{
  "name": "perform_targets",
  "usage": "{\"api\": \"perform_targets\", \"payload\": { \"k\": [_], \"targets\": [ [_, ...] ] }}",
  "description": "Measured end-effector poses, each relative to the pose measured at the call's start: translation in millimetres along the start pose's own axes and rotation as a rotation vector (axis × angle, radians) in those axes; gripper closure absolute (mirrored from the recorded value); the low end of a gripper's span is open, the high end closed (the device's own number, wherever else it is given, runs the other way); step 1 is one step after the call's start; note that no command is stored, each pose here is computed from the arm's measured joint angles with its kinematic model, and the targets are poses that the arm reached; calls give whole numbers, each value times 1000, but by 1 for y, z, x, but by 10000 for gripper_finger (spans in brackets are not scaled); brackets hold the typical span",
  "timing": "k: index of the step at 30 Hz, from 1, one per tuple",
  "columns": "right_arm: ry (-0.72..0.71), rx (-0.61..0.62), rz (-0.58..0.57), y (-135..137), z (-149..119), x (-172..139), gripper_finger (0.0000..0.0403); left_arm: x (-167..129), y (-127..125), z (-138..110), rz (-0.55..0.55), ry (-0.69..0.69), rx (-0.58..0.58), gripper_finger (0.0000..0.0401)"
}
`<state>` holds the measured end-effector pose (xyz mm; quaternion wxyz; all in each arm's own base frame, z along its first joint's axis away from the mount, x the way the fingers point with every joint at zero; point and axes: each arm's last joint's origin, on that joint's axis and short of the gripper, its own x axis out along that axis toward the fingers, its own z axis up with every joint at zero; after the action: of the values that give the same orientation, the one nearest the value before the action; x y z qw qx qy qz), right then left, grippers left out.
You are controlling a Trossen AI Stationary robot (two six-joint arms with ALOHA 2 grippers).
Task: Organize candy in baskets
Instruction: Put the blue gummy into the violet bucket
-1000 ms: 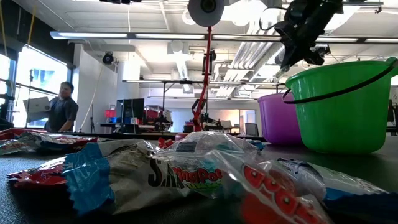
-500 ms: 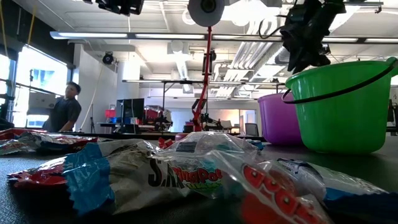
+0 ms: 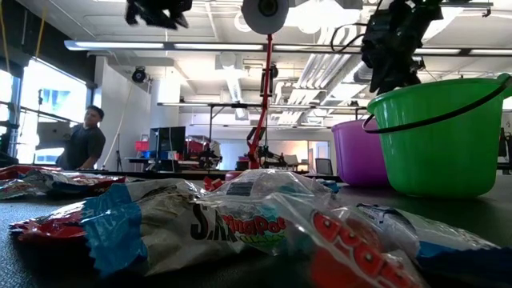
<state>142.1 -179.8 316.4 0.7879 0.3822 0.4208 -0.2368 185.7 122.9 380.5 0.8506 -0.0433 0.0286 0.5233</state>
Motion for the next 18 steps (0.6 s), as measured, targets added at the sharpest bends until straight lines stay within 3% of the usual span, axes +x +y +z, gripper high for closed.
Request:
{"api": "perform_targets", "payload": {
  "k": [5, 8, 12, 15, 18],
  "targets": [
    [10, -35, 98, 3, 12, 17, 285, 9, -17, -42, -352, 412, -65, 272],
    [40, -76, 117, 12, 14, 29, 285, 15, -35, -64, -553, 576, 26, 279],
    [91, -186, 153, 34, 9, 40, 286, 27, -59, -85, -889, 609, 189, 287],
    [132, -213, 179, 53, 2, 46, 286, 35, -68, -92, -1149, 573, 204, 291],
    [188, -214, 198, 71, -8, 50, 286, 40, -75, -100, -1303, 558, 200, 294]
  ]
}}
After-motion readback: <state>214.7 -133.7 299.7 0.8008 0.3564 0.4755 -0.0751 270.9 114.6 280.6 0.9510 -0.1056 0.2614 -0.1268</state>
